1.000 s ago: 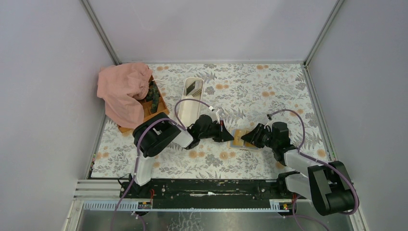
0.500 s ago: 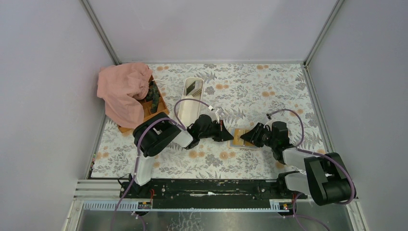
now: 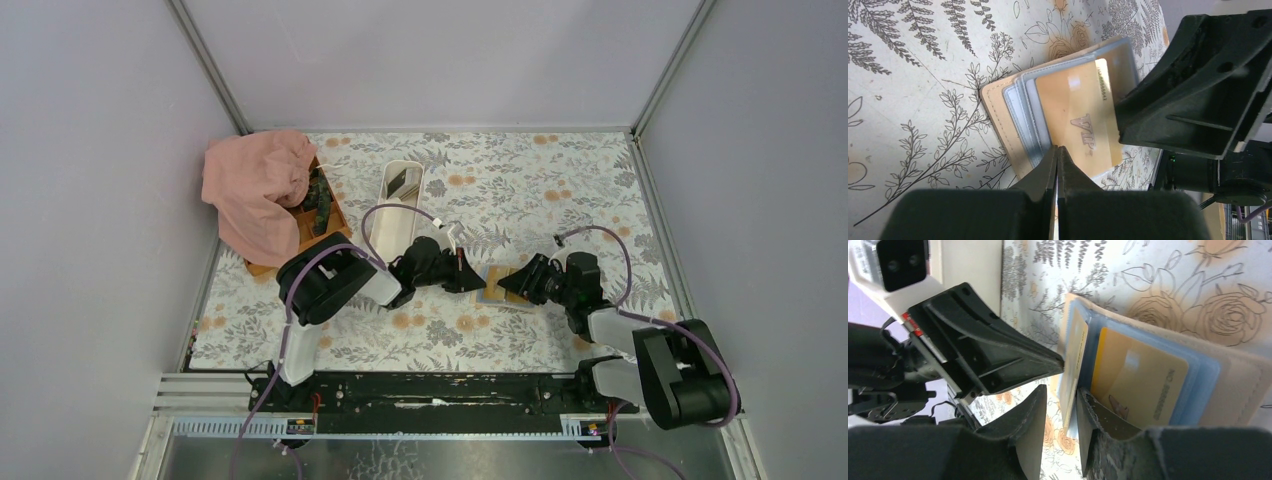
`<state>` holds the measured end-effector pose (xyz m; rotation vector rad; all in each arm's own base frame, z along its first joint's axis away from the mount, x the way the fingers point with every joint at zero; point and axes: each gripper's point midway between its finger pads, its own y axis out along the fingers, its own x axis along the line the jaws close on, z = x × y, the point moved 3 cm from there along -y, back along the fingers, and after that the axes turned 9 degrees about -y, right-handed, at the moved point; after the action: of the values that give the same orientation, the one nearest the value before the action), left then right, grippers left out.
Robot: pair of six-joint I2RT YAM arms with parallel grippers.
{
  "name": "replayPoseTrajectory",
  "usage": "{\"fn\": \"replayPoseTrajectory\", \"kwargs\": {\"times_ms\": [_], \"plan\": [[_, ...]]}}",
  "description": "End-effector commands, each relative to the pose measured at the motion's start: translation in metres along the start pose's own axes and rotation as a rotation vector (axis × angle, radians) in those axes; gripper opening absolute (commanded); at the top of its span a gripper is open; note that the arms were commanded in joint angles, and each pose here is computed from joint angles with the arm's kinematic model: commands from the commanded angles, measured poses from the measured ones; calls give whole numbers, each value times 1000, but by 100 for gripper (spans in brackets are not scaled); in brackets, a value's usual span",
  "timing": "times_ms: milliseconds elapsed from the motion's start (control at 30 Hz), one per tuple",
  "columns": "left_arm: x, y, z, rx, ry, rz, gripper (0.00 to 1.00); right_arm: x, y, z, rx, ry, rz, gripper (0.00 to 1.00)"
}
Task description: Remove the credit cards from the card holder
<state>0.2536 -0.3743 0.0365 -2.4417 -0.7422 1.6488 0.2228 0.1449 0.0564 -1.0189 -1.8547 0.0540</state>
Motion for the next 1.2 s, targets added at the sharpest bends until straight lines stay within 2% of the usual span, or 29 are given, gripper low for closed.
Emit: {"fn": "replayPoseTrajectory", "kwargs": {"times_ms": [0, 233, 367, 467, 567, 700, 800, 933, 1167], "plan": [[36, 0, 26, 67, -14, -124, 0, 28, -7, -4, 14, -76, -124, 33], [37, 0, 27, 69, -18, -126, 0, 28, -7, -2, 24, -66, -127, 26], [38, 1, 27, 68, -19, -126, 0, 26, -9, -1, 25, -77, -110, 13], [37, 2, 26, 67, -20, -124, 0, 23, -11, -1, 23, -96, -81, 10], [38, 2, 27, 68, -23, -125, 0, 18, -13, 0, 31, -106, -38, 0], [38, 2, 28, 70, -24, -125, 0, 14, -14, -3, 24, -123, 8, 0], [38, 2, 27, 66, -24, -123, 0, 11, -15, -5, 27, -130, 36, 13], [38, 2, 28, 67, -28, -121, 0, 10, -15, -7, 24, -132, 51, 0], [38, 1, 26, 61, -27, -121, 0, 10, -18, -12, 27, -153, 84, 0]]}}
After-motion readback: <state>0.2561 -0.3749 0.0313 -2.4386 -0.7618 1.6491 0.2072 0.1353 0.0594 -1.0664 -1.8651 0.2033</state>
